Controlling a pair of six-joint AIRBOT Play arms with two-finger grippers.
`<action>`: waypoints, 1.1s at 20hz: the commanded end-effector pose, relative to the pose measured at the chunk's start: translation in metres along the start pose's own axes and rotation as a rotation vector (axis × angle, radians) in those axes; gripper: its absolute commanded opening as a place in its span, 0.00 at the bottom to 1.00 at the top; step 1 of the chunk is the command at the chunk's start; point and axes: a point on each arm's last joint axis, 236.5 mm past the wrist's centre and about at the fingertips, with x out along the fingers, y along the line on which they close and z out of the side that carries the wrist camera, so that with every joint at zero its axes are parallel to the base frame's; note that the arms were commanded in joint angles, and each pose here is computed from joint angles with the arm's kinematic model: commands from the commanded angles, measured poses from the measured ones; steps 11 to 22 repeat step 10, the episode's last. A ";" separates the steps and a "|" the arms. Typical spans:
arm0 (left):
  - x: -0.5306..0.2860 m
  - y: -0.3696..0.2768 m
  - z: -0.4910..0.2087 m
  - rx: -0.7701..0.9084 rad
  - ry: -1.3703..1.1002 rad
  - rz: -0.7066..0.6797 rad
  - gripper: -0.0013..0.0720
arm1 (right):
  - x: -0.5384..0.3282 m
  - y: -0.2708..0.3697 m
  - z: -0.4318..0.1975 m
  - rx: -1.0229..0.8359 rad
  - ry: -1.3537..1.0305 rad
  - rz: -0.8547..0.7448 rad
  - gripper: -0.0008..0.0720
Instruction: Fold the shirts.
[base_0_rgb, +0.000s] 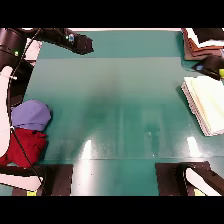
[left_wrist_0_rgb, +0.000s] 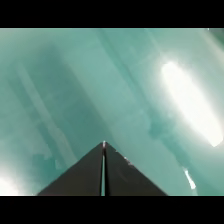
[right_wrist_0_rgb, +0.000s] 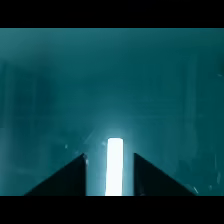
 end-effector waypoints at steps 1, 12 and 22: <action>-0.001 0.001 0.008 0.000 -0.035 0.005 0.05 | 0.010 0.072 -0.011 -0.170 -0.005 0.145 0.07; -0.002 0.004 0.031 0.000 -0.133 0.018 0.05 | 0.011 0.084 -0.018 -0.195 0.012 0.169 0.03; -0.002 0.004 0.031 0.000 -0.133 0.018 0.05 | 0.011 0.084 -0.018 -0.195 0.012 0.169 0.03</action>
